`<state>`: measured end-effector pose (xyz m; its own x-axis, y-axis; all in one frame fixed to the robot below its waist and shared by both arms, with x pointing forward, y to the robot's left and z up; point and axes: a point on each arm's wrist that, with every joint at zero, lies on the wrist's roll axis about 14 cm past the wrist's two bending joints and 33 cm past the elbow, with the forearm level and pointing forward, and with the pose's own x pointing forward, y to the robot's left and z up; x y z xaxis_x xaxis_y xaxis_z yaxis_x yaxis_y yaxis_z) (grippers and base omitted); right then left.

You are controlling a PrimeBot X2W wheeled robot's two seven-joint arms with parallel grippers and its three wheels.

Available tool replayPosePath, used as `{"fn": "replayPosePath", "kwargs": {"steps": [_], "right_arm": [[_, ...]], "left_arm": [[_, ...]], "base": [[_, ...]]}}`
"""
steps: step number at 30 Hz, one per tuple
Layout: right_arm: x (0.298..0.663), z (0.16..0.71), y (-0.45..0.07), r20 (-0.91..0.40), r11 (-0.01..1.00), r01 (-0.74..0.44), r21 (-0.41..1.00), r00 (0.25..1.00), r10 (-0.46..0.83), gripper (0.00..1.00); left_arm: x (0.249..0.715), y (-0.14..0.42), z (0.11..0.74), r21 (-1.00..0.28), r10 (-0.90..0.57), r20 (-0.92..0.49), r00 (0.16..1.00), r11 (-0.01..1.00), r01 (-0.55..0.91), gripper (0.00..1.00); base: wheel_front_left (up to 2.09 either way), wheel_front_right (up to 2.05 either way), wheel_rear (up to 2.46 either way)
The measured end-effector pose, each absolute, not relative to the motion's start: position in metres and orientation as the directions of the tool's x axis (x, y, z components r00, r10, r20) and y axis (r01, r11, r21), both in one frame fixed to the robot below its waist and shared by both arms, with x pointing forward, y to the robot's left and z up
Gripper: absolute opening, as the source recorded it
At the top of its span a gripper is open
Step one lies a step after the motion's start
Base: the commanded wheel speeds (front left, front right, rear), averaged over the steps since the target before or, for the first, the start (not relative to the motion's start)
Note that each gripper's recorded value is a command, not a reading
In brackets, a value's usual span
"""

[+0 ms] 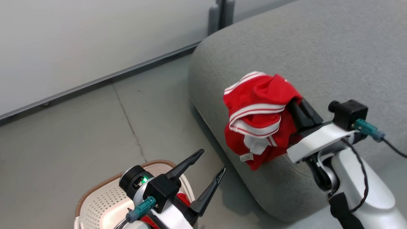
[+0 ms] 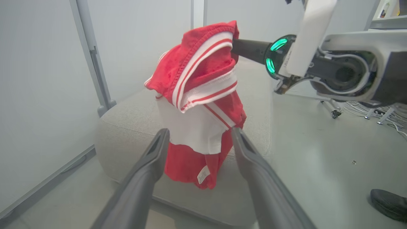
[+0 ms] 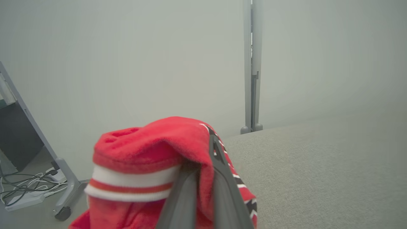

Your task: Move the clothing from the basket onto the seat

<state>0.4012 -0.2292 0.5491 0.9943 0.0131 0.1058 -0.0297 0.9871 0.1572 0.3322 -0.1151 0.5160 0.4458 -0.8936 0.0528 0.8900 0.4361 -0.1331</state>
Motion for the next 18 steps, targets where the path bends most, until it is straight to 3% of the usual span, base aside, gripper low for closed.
{"fn": "replayPosePath", "kwargs": {"steps": [9, 18], "right_arm": [[0.419, 0.597, -0.310, 0.211, 0.980, 0.148, 0.131, 0.962, -0.173, 0.00], [0.465, 0.639, -0.364, 0.305, 0.966, 0.244, 0.085, 0.917, -0.258, 0.00]], "left_arm": [[0.346, -0.139, 0.513, -0.150, -0.928, 0.064, 0.368, 0.355, 0.923, 1.00], [0.384, -0.144, 0.510, -0.152, -0.922, 0.110, 0.372, 0.354, 0.923, 1.00]], "base": [[0.00, 0.00, 0.00], [0.00, 0.00, 0.00]]}}
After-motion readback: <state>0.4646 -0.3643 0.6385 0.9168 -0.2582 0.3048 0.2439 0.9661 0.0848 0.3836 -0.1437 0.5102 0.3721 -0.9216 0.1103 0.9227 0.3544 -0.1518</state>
